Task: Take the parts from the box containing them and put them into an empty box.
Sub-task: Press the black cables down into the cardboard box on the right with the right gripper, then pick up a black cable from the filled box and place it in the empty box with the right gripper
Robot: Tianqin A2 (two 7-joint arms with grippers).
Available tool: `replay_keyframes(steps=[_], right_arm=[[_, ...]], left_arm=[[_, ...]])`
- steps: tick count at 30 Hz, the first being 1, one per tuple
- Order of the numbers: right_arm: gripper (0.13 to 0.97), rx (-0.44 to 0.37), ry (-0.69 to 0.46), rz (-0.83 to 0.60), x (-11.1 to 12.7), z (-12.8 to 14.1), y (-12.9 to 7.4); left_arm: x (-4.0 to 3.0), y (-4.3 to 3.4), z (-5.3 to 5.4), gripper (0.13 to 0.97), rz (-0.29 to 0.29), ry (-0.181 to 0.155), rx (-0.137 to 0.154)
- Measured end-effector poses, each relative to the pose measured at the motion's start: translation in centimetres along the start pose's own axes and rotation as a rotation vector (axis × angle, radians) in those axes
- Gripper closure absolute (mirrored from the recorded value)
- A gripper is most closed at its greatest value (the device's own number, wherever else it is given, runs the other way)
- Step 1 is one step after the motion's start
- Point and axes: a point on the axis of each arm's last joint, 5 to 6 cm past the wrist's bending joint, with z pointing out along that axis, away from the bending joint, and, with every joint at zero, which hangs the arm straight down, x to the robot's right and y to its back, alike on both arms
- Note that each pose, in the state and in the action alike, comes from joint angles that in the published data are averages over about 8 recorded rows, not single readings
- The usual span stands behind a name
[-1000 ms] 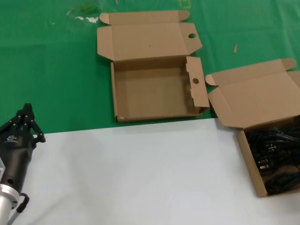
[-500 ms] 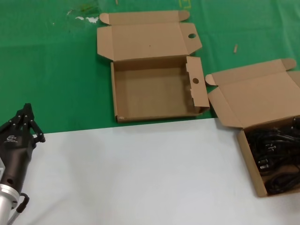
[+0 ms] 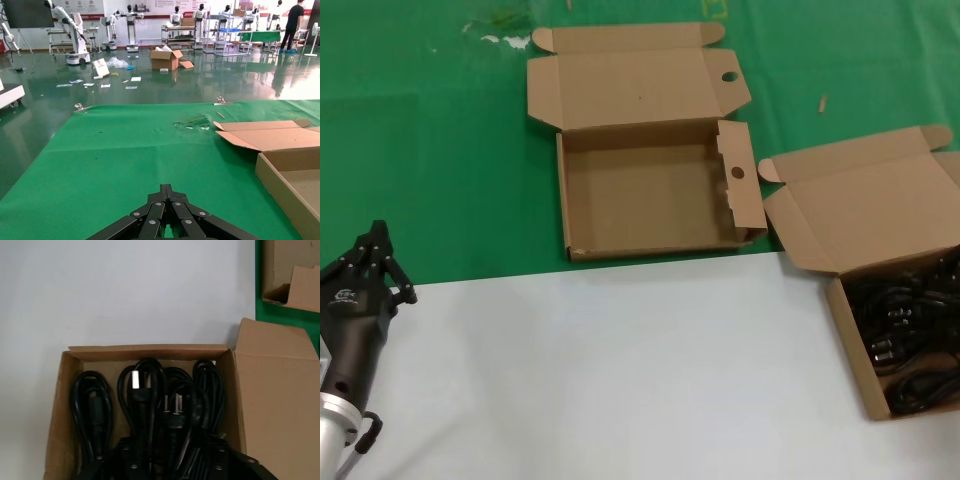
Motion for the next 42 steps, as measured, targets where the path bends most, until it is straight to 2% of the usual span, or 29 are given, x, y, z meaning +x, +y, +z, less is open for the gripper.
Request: replay_keyframes(steps=[3, 4, 12, 16, 24, 30, 34, 42], right_arm=[[0.683, -0.001, 0.002, 0.002, 0.3, 0.3, 0.1], [0.683, -0.001, 0.002, 0.003, 0.4, 0.4, 0.1], [0.838, -0.006, -0.007, 0.017, 1.5, -0.5, -0.3], [0.838, -0.013, -0.010, 0.027, 2.6, -2.1, -0.9], [0.931, -0.030, -0.008, 0.044, 5.0, -6.8, -3.4], [0.946, -0.060, -0.037, 0.050, 5.1, -8.4, -4.5], [0.955, -0.074, -0.062, 0.053, 4.7, -8.0, -4.4], [0.911, -0.080, -0.084, 0.059, 4.4, -6.4, -3.8]], left_arm=[[0.00, 0.00, 0.0, 0.957, 0.000, 0.000, 0.000], [0.00, 0.00, 0.0, 0.957, 0.000, 0.000, 0.000], [0.00, 0.00, 0.0, 0.957, 0.000, 0.000, 0.000], [0.00, 0.00, 0.0, 0.957, 0.000, 0.000, 0.000], [0.00, 0.00, 0.0, 0.957, 0.000, 0.000, 0.000], [0.00, 0.00, 0.0, 0.957, 0.000, 0.000, 0.000], [0.00, 0.00, 0.0, 0.957, 0.000, 0.000, 0.000], [0.00, 0.00, 0.0, 0.957, 0.000, 0.000, 0.000]])
